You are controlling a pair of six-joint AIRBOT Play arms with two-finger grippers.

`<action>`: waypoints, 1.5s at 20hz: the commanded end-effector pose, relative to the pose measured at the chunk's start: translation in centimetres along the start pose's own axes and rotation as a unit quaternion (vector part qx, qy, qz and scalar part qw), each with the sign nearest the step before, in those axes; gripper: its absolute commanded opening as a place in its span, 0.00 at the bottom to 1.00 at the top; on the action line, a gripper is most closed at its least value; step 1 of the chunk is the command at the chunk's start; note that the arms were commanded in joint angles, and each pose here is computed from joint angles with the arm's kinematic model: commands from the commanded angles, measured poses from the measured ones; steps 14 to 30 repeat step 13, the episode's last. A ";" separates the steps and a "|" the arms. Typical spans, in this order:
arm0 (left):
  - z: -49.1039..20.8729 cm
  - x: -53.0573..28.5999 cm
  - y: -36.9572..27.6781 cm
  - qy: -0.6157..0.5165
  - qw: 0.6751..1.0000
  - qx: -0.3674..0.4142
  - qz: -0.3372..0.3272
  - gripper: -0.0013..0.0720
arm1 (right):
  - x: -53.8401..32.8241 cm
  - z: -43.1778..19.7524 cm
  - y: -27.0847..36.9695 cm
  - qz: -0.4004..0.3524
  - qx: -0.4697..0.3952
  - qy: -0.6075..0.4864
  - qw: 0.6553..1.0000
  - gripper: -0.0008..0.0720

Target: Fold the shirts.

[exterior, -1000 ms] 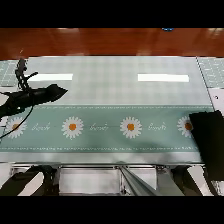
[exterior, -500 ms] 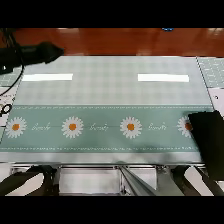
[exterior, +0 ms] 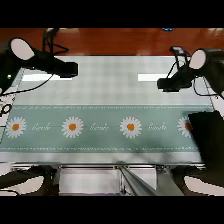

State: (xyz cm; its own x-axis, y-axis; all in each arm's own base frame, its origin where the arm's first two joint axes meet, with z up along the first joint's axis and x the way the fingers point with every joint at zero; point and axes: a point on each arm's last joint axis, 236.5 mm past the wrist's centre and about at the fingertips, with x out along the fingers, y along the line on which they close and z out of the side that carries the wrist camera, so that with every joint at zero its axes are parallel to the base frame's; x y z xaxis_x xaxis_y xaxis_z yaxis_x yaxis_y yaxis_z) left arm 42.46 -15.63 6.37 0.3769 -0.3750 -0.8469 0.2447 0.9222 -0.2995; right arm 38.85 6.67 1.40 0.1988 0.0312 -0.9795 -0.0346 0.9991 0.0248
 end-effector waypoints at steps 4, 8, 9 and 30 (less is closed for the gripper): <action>-2.9 1.6 1.7 0.053 0.998 -0.013 0.030 0.05 | 0.9 -2.7 -0.8 -0.045 0.014 0.066 0.997 0.04; -2.9 1.6 1.7 0.053 0.998 -0.013 0.029 0.05 | 0.9 -2.7 -0.8 -0.045 0.014 0.066 0.997 0.04; -2.9 1.6 1.7 0.053 0.998 -0.013 0.029 0.05 | 0.9 -2.7 -0.8 -0.045 0.014 0.066 0.997 0.04; -2.9 1.6 1.7 0.052 0.998 -0.013 0.029 0.05 | 0.9 -2.7 -0.8 -0.045 0.014 0.066 0.997 0.04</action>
